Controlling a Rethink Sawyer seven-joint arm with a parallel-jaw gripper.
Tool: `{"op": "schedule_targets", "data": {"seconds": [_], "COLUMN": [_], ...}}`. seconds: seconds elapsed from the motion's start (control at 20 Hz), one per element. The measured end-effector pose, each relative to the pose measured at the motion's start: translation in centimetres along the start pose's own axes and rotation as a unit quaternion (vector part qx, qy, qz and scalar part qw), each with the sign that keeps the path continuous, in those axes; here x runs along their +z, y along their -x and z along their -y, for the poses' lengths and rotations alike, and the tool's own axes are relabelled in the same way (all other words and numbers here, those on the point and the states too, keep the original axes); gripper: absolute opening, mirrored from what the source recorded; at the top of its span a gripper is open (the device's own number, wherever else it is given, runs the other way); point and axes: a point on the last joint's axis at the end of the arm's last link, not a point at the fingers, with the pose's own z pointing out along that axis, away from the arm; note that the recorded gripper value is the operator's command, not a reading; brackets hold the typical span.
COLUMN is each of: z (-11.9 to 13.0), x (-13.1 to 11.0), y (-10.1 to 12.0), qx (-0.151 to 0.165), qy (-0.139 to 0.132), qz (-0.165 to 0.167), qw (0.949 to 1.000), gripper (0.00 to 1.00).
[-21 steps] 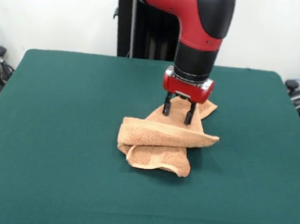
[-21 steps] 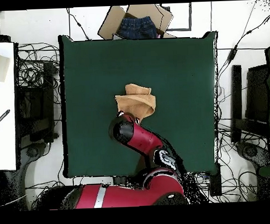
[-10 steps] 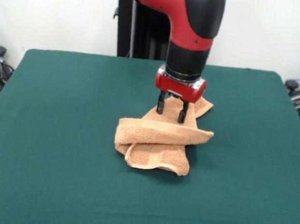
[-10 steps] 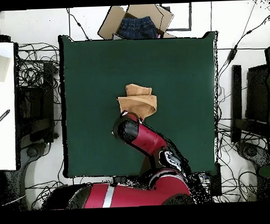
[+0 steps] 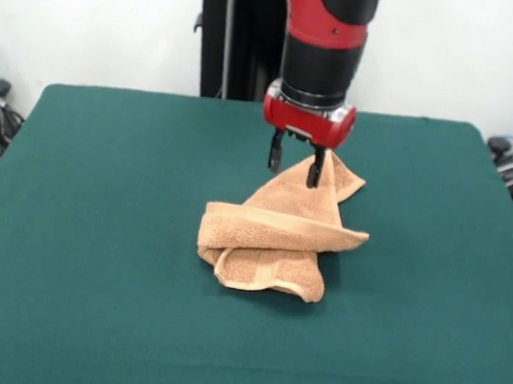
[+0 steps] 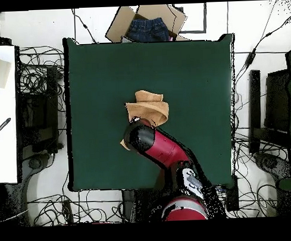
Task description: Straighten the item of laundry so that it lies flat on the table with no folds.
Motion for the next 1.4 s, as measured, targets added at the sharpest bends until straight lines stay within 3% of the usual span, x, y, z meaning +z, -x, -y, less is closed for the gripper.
{"op": "schedule_targets", "data": {"seconds": [0.6,1.15,1.4], "z": [1.2,-3.2,-4.1], "x": [-0.4,0.6,0.6], "y": [1.2,2.2,3.2], "qx": [0.017,-0.019,-0.019], "qy": [0.001,-0.005,0.000], "qz": [0.006,0.016,0.022], "qw": [0.9998,0.9997,0.9996], "gripper": [1.00,1.00,1.00]}}
